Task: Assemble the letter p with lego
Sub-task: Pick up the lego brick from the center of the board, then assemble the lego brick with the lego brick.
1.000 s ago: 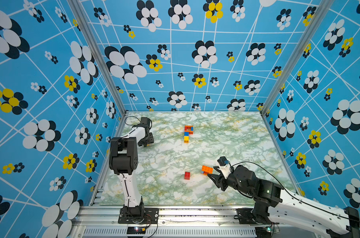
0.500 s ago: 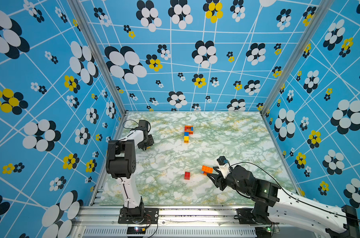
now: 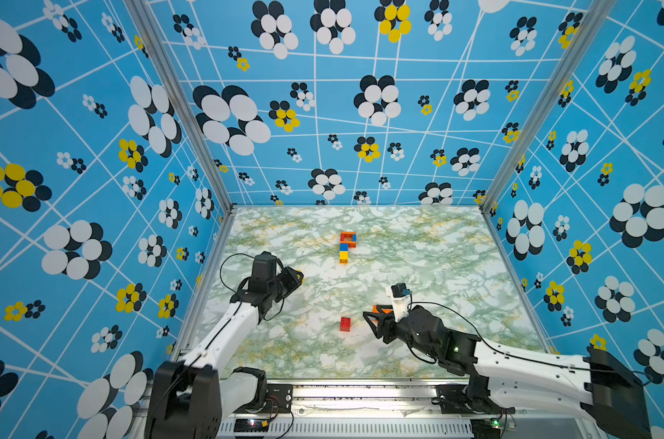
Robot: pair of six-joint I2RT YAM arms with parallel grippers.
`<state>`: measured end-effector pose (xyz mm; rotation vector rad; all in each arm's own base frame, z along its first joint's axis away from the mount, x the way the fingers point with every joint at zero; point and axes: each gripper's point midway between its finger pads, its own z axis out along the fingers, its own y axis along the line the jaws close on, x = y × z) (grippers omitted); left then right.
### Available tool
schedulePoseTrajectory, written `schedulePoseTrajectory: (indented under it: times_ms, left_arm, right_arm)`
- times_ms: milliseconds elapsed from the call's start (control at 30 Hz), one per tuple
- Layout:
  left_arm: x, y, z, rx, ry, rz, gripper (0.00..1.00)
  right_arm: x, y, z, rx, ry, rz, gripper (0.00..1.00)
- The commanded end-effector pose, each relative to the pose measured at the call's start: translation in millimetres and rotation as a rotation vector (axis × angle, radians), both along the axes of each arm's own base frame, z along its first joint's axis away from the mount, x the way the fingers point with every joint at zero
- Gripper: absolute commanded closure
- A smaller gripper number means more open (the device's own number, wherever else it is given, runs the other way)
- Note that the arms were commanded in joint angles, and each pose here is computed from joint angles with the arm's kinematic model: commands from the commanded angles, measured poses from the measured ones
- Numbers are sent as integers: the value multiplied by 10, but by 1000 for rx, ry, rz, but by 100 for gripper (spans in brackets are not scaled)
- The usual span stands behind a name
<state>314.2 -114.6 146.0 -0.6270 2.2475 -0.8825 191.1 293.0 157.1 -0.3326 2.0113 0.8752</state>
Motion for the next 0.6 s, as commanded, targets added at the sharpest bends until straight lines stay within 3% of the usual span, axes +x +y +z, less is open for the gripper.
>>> schedulePoseTrajectory:
  times_ms: [0, 267, 467, 567]
  left_arm:
    - [-80, -160, 359, -156, -90, 79, 73]
    - [-463, -717, 522, -398, -132, 67, 77]
    - [-646, -1086, 569, -437, -123, -5, 77]
    - [-703, -1176, 563, -433, -111, -27, 77]
  right_arm:
    - [83, 177, 329, 172, -57, -72, 39]
    - [69, 589, 472, 223, -210, -33, 41]
    - [-36, 817, 585, 298, -378, -8, 44]
    - [-44, 840, 537, 305, -397, -34, 44]
